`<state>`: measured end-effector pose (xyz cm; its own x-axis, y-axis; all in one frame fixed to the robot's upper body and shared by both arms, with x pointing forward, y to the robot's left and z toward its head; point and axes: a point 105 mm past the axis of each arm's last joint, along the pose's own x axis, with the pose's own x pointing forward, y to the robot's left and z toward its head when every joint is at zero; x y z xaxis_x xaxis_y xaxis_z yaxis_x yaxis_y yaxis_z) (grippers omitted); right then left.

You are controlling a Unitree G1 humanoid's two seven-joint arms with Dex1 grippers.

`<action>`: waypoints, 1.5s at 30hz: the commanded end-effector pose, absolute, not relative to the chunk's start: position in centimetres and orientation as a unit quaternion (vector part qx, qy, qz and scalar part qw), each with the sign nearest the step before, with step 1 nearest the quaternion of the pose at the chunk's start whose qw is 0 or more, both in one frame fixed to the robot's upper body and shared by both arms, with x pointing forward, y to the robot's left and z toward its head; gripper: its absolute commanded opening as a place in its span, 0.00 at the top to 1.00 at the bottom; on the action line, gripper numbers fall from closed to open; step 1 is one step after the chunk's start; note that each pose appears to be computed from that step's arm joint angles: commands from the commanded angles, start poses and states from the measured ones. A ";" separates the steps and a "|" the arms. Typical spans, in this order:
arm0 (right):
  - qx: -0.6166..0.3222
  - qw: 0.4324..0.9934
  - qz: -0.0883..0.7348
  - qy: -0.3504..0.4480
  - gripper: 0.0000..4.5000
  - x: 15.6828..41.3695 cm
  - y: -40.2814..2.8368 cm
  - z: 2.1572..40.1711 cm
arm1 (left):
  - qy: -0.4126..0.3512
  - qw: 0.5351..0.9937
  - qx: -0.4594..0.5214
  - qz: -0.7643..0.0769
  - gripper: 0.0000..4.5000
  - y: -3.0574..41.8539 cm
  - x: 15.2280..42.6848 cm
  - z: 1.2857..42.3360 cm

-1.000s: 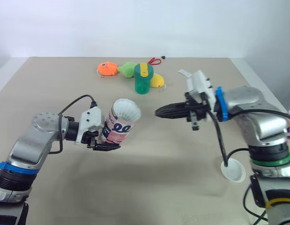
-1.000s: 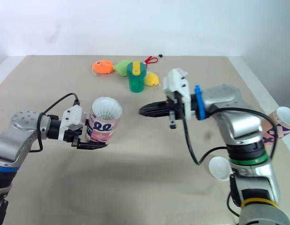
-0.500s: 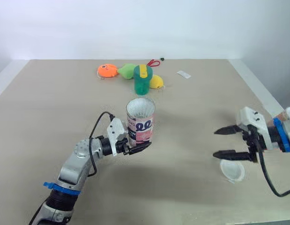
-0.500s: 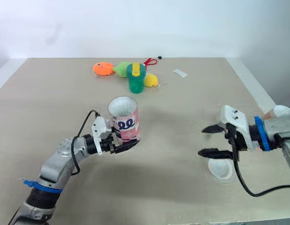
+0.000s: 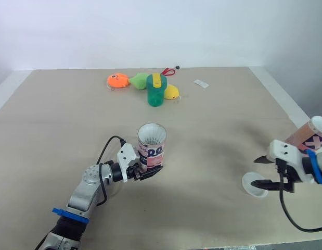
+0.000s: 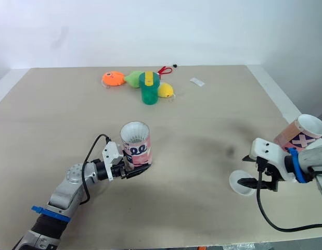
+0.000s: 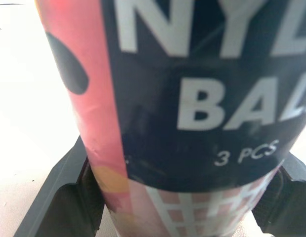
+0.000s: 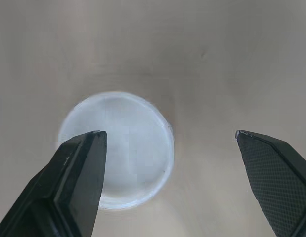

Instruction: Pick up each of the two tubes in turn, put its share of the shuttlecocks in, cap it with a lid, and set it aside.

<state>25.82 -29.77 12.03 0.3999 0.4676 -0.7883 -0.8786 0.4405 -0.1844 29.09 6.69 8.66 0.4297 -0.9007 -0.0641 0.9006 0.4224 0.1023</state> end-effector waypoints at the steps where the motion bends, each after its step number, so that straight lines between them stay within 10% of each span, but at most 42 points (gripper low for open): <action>1: -0.321 0.782 0.425 0.324 0.01 26.5 -29.8 12.1 | 0.036 0.843 0.057 -0.534 0.25 7.0 28.7 7.0; 6: -0.328 0.774 0.427 0.332 0.06 26.5 -29.9 11.0 | 0.036 0.843 0.055 -0.534 0.25 6.9 28.7 7.0; 15: -0.321 0.770 0.433 0.341 0.92 26.4 -30.0 10.5 | 0.038 0.843 0.054 -0.534 0.25 6.8 28.7 7.0; 17: -0.320 0.768 0.434 0.346 0.96 26.2 -30.1 10.4 | 0.038 0.843 0.054 -0.534 0.25 6.8 28.7 7.0; 25: -0.286 0.785 0.470 0.285 0.96 27.1 -27.2 14.3 | 0.038 0.845 0.053 -0.530 0.25 7.0 29.0 7.0; 34: -0.341 0.751 0.566 -0.003 0.96 29.6 -12.8 28.3 | 0.027 0.847 0.060 -0.528 0.25 6.6 30.0 7.4; 45: -0.401 0.676 0.615 -0.066 0.96 30.7 -4.4 30.7 | 0.027 0.851 0.062 -0.521 0.25 6.7 30.4 7.0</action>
<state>30.62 -4.57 29.86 0.2196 0.8868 -0.4067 -0.8088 -0.0677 -0.5842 30.27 6.03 8.65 0.4271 -0.9029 -0.0492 0.9010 0.4205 0.1064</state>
